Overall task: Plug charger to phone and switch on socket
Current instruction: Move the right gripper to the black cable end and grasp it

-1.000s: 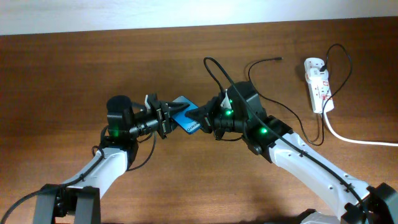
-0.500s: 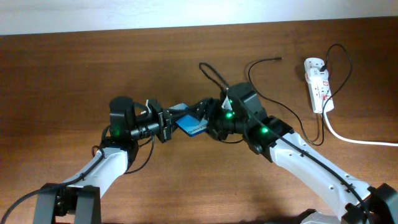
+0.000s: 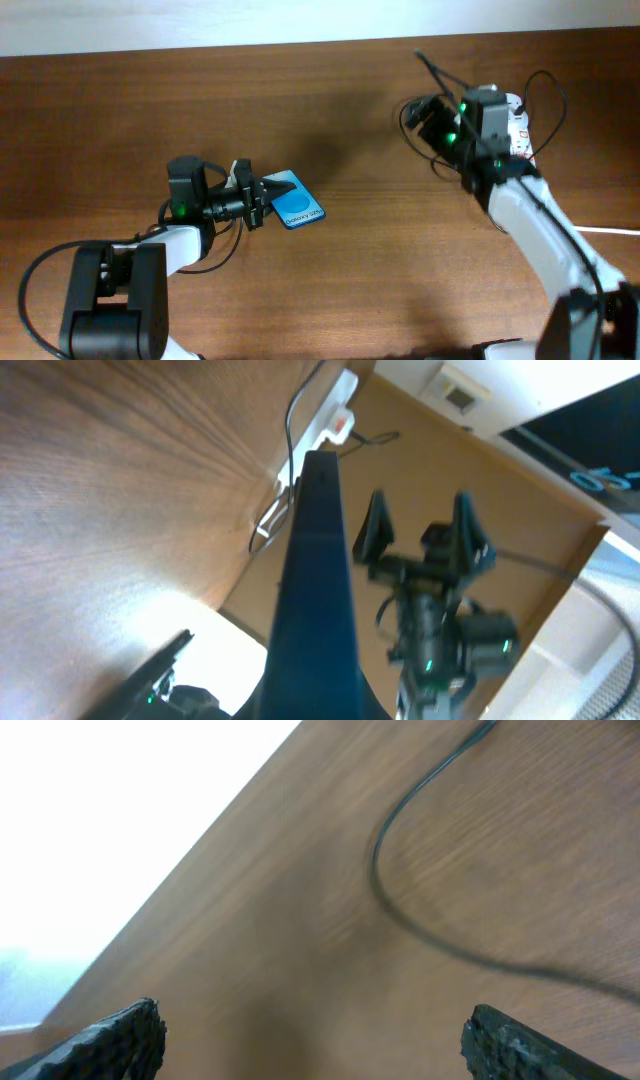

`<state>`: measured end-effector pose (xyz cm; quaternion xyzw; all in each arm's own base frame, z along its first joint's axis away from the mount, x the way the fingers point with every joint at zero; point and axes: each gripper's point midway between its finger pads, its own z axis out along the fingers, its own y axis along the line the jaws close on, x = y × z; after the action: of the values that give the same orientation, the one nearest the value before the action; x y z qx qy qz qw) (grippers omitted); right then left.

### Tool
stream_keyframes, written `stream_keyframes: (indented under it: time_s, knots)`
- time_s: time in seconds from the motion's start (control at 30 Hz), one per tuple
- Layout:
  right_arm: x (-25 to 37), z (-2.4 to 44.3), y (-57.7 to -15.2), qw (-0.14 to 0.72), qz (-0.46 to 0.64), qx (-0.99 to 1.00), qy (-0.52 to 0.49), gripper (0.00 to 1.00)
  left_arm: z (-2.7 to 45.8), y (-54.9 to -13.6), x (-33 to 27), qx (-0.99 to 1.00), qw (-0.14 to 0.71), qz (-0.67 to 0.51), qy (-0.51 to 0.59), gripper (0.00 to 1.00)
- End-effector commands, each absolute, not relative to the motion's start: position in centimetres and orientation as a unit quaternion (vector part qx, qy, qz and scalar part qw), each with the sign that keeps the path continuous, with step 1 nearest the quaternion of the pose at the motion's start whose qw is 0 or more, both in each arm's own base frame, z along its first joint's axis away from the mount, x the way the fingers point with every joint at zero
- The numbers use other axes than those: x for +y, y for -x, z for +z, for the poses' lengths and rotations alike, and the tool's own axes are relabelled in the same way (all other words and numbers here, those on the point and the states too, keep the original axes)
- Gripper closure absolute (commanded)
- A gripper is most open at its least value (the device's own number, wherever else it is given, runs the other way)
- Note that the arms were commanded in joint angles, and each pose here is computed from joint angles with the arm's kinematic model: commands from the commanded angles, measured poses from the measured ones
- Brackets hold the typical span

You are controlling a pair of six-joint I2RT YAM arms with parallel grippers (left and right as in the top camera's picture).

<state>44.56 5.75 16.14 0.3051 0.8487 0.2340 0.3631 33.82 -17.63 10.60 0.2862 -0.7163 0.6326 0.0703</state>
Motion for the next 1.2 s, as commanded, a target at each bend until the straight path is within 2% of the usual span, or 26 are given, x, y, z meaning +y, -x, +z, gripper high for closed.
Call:
stream_keyframes:
  time_s: [0.0,0.2,0.4,0.43,0.47,0.5,0.53,0.63,0.8,0.87,1.0,1.1,1.17]
  knots:
    - [3.1,14.6,-49.1,0.369,0.167,0.854,-0.327,0.03,11.8,-33.4,-18.0,-0.715,0.081,0.648,-0.249,1.00]
    - [1.4,7.6,-57.3,0.326,0.111,0.858,-0.381,0.20,12.0,-33.1,-18.1,-0.714,0.089,0.651,-0.242,1.00]
    - [-0.3,0.9,-59.4,0.293,0.116,0.830,-0.460,0.27,12.0,-33.1,-18.1,-0.714,0.089,0.652,-0.241,1.00]
    - [-0.4,0.4,-59.5,0.294,0.116,0.829,-0.461,0.30,12.0,-33.1,-18.1,-0.714,0.090,0.652,-0.240,1.00]
    - [-0.4,0.1,-59.6,0.293,0.115,0.830,-0.461,0.39,12.0,-33.0,-18.1,-0.713,0.092,0.652,-0.239,1.00]
    - [-0.4,-0.2,-59.7,0.294,0.117,0.829,-0.461,0.59,12.1,-32.9,-18.1,-0.713,0.093,0.653,-0.238,1.00]
    - [-0.3,-0.4,-59.6,0.292,0.116,0.830,-0.460,0.75,12.1,-32.8,-18.2,-0.713,0.096,0.654,-0.236,1.00]
    - [0.1,-0.6,-59.7,0.288,0.123,0.840,-0.443,0.96,12.3,-32.5,-18.2,-0.711,0.103,0.657,-0.229,1.00]
    - [3.0,1.5,-60.0,0.295,0.154,0.903,-0.271,0.96,12.4,-32.4,-18.2,-0.711,0.106,0.658,-0.227,1.00]
    - [4.4,3.7,-58.5,0.276,0.165,0.926,-0.198,0.96,12.3,-32.5,-18.2,-0.711,0.103,0.657,-0.229,1.00]
    - [7.4,9.5,-51.5,0.186,0.218,0.953,-0.102,0.96,12.5,-32.6,-18.1,-0.711,0.096,0.660,-0.222,1.00]
    - [11.0,14.7,-45.1,0.127,0.308,0.943,0.012,0.96,14.7,-33.9,-17.3,-0.712,0.018,0.683,-0.161,1.00]
    - [12.1,17.9,-41.2,0.106,0.345,0.931,0.062,0.95,15.6,-34.3,-16.2,-0.709,0.001,0.691,-0.143,1.00]
